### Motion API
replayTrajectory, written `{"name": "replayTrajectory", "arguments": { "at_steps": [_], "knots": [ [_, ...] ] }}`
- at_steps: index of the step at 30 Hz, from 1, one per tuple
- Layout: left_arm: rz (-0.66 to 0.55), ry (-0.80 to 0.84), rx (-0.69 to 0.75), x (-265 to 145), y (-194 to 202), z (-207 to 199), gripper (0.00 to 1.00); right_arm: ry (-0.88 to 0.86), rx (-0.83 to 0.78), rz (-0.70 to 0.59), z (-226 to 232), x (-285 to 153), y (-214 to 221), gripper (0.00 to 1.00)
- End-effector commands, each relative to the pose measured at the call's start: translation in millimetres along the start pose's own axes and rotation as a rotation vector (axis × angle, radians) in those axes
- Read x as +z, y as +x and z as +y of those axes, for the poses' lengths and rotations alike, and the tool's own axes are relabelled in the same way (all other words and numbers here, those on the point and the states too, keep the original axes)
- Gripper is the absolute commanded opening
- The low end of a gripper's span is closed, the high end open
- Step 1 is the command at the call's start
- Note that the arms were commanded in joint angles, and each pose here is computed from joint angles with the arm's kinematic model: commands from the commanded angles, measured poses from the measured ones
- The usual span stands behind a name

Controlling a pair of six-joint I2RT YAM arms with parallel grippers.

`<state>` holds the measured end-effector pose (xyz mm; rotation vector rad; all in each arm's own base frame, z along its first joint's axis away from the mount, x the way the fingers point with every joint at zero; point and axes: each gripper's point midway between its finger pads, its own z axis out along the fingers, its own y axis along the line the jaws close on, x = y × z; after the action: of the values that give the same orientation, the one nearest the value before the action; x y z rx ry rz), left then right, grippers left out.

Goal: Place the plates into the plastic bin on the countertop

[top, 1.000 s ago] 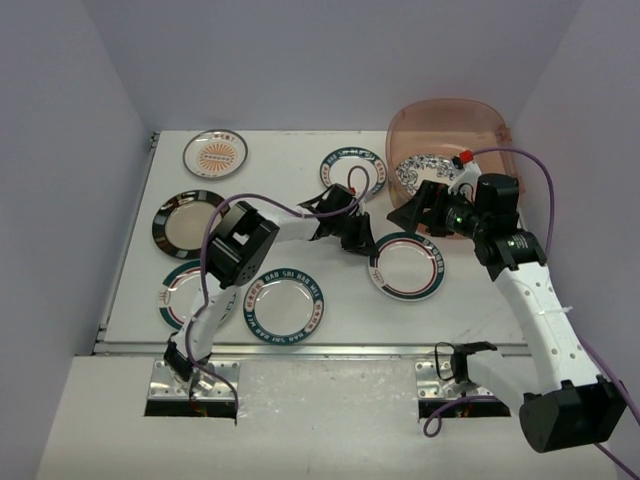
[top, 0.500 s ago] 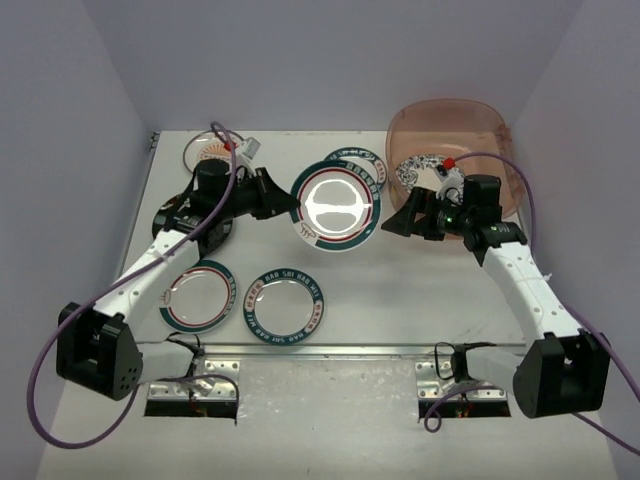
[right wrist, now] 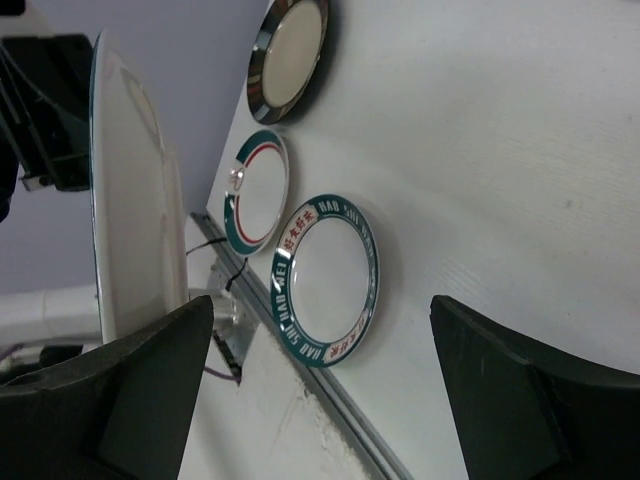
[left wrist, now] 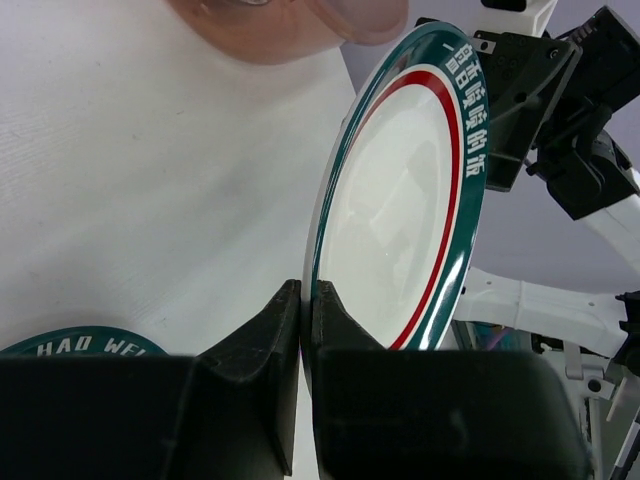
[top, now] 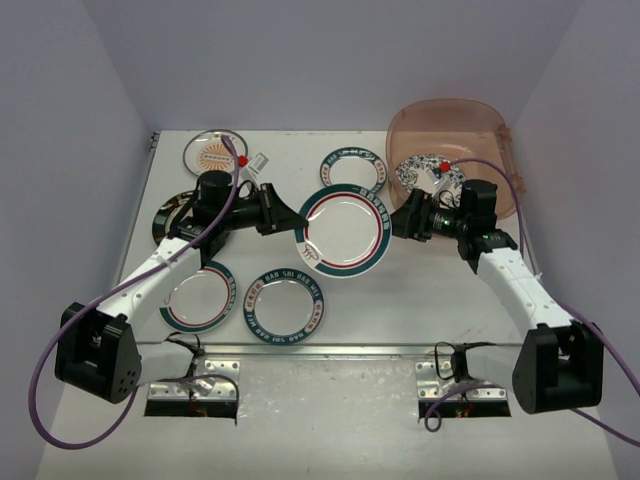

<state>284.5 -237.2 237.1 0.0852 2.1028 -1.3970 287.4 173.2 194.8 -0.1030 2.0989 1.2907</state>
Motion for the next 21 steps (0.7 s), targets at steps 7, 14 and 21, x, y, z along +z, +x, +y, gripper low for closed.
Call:
{"name": "replayTrajectory", "arguments": {
  "at_steps": [7, 14, 21],
  "knots": [
    [-0.022, 0.052, 0.072, -5.3, -4.1, -13.9, 0.0, 0.293, 0.063, -0.546, -12.2, -52.9, -73.5, 0.94],
    [-0.019, 0.067, 0.076, -2.9, -6.4, -16.6, 0.0, 0.011, -0.029, -0.249, 26.3, -22.6, -42.7, 0.87],
    [-0.02, 0.071, 0.069, 3.5, -11.4, -17.2, 0.0, -0.191, -0.047, -0.044, 44.6, -9.0, -9.8, 0.58]
  ]
}}
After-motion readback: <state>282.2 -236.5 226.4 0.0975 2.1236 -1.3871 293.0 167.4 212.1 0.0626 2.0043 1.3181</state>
